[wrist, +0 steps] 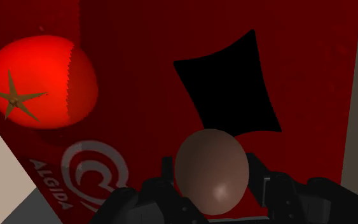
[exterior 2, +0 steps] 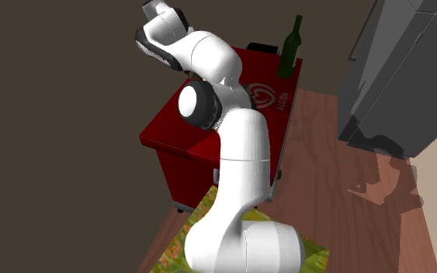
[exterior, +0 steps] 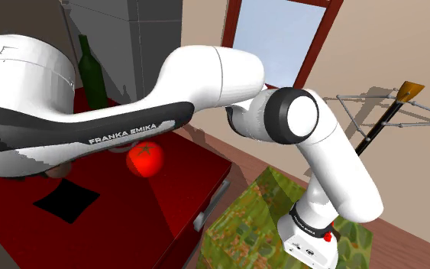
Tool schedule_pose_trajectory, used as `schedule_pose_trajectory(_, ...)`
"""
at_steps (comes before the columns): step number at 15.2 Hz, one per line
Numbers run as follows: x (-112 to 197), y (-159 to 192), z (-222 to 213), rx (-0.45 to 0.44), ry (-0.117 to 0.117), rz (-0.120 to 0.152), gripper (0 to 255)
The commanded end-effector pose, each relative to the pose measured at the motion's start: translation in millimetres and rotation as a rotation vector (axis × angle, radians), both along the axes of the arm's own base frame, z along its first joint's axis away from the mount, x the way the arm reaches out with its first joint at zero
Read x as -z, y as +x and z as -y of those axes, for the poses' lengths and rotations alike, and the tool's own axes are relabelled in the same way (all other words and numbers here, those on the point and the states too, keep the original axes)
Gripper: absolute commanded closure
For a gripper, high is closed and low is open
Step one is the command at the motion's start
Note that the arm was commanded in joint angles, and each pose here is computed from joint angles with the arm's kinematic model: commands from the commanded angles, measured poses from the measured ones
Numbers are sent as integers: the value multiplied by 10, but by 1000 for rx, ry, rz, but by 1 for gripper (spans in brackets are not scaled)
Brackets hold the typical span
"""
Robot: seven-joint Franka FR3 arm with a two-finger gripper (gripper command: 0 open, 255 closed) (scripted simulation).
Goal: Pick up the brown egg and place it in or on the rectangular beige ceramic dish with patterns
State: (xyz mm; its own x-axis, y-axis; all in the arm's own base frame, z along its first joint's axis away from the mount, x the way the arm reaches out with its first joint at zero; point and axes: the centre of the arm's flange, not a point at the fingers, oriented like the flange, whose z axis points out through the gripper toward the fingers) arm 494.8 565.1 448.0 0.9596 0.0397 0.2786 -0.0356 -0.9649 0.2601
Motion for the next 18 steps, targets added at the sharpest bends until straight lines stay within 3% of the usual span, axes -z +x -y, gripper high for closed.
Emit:
schedule_pose_trajectory(1,78,125,-79,2,-5,1,255)
schedule_pose_trajectory(14,779,125,-79,2,-5,1,255)
schedule_pose_trajectory(18,779,125,-79,2,-5,1,255)
